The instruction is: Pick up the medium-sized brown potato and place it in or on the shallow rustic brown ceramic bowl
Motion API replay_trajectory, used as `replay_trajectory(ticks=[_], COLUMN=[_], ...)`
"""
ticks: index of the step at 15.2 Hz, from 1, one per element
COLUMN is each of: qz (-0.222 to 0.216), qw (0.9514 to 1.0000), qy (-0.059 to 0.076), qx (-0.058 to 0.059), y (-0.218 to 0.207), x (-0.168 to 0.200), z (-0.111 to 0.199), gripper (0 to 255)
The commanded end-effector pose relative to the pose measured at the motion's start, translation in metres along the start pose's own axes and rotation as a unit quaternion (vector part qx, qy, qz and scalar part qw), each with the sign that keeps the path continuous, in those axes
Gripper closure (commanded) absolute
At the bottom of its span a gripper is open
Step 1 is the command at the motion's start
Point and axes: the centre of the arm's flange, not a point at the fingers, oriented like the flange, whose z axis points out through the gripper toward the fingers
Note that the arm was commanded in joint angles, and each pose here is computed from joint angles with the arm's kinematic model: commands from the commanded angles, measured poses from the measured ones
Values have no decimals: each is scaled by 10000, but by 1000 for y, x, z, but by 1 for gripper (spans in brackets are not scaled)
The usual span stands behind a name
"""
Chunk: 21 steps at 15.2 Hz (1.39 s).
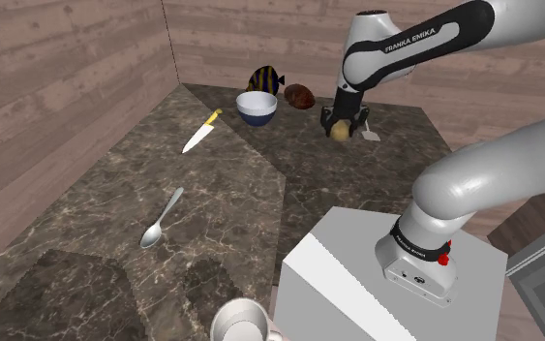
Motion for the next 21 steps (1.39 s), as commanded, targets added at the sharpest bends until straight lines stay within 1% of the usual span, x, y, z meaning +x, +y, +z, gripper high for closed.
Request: replay_trajectory(ticks=[1,10,11,21], qz=[0,0,0,0], qw=[10000,10000,10000,10000], qy=[-2,-2,-2,-2], qx=[-1,-1,-1,-1], y=[0,2,2,-25], x=[1,3,3,132], z=[-12,-60,-60,-57], gripper=[255,255,255,255])
